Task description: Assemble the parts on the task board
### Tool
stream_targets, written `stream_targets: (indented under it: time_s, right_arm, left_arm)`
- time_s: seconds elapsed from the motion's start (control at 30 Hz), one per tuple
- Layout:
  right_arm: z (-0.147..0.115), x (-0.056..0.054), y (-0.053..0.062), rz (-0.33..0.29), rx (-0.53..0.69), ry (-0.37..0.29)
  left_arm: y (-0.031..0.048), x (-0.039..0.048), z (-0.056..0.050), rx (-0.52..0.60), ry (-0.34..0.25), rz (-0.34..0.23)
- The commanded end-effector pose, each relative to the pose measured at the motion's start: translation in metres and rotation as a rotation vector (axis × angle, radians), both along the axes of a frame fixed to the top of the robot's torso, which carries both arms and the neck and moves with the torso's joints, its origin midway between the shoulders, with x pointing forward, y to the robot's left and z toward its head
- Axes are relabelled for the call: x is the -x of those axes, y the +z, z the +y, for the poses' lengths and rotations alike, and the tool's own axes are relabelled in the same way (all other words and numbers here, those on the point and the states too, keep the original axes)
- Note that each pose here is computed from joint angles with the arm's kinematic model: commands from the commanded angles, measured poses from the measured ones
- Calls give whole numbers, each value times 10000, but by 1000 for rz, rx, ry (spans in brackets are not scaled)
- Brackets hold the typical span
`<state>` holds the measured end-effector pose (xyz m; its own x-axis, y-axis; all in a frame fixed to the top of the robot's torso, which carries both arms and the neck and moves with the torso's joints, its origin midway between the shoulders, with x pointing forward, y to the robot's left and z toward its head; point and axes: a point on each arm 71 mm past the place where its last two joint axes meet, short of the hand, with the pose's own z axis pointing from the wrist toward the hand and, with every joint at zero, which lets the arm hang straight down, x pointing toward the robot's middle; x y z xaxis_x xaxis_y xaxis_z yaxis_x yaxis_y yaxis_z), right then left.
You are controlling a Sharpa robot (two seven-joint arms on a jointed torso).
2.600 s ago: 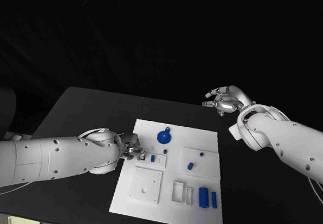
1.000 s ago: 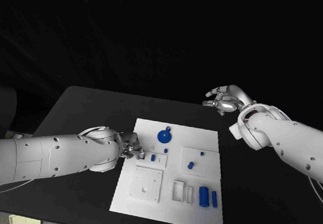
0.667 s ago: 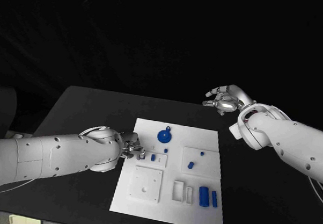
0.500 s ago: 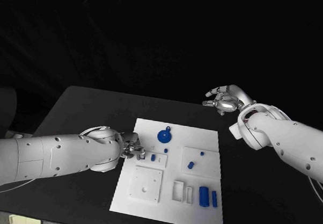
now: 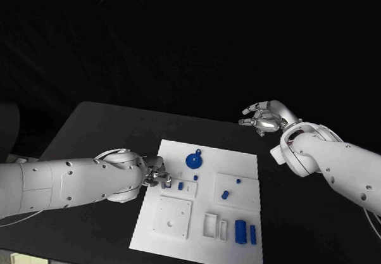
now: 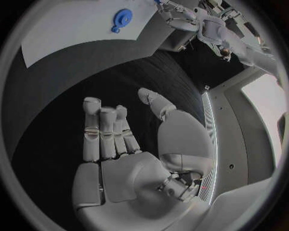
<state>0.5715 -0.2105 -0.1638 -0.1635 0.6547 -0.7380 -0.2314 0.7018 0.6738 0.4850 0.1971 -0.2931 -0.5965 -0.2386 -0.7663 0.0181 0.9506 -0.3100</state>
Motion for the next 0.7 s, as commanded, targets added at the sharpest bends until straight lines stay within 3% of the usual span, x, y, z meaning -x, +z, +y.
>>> stream_targets:
  time_s: [0.03, 0.7]
  right_arm:
    - [21, 6, -6, 4, 9, 18]
    - [31, 6, -9, 8, 10, 21]
  left_arm:
    - [-57, 38, -44, -12, -26, 47]
    - [-79, 2, -75, -43, -53, 108]
